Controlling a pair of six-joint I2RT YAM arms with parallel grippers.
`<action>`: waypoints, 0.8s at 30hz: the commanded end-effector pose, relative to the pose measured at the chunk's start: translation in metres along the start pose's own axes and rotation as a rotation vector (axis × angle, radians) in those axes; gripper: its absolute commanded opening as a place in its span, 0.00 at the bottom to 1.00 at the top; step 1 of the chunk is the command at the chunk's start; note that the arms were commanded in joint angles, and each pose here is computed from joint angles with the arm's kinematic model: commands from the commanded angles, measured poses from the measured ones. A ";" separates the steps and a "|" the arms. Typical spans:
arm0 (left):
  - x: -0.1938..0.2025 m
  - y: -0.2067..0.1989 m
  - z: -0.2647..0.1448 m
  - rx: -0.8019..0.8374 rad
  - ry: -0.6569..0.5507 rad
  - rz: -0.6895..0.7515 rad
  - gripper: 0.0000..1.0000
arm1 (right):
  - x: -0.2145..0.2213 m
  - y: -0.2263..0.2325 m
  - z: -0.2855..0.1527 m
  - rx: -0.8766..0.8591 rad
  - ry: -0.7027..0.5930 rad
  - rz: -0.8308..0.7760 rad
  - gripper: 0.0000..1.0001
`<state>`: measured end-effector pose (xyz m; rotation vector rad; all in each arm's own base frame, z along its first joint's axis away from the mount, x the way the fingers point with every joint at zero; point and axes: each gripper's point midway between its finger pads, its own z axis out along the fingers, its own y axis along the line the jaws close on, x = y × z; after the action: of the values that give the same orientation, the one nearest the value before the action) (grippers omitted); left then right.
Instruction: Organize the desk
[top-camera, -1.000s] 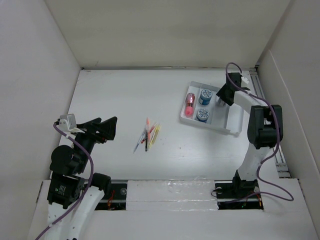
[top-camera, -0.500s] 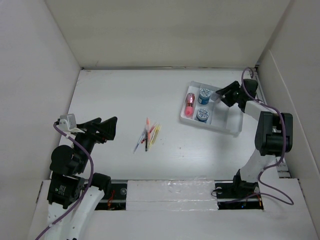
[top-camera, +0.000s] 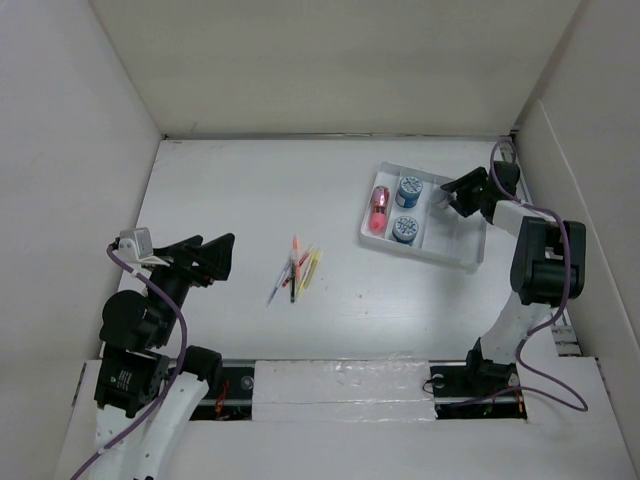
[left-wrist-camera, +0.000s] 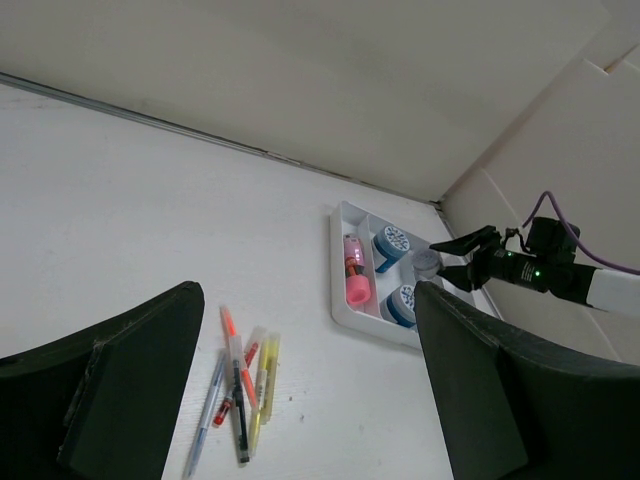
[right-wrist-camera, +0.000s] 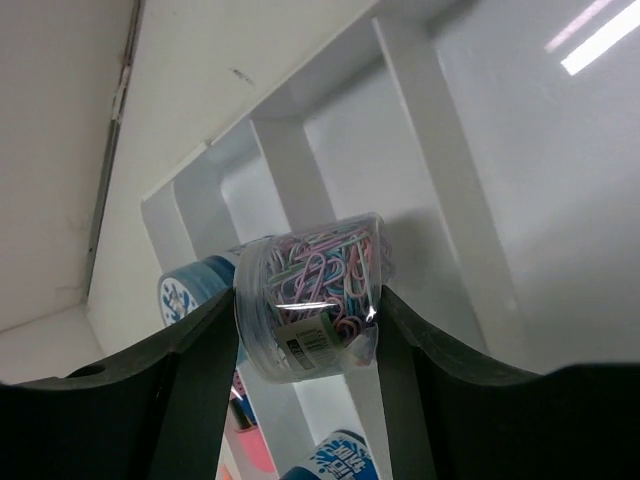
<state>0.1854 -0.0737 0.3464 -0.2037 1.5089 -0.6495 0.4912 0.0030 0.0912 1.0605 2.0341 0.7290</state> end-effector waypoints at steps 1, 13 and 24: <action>-0.007 -0.007 0.002 0.036 -0.033 0.013 0.82 | -0.014 -0.009 -0.002 0.056 -0.049 -0.010 0.53; -0.006 -0.007 0.002 0.039 -0.029 0.012 0.83 | -0.035 -0.033 -0.031 0.141 -0.164 -0.012 0.72; -0.007 -0.008 0.002 0.042 -0.031 0.012 0.82 | -0.031 -0.006 -0.066 0.321 -0.347 -0.206 0.58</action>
<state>0.1860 -0.0740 0.3452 -0.2034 1.5113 -0.6495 0.4501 -0.0333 0.1266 1.0863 1.9494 0.2782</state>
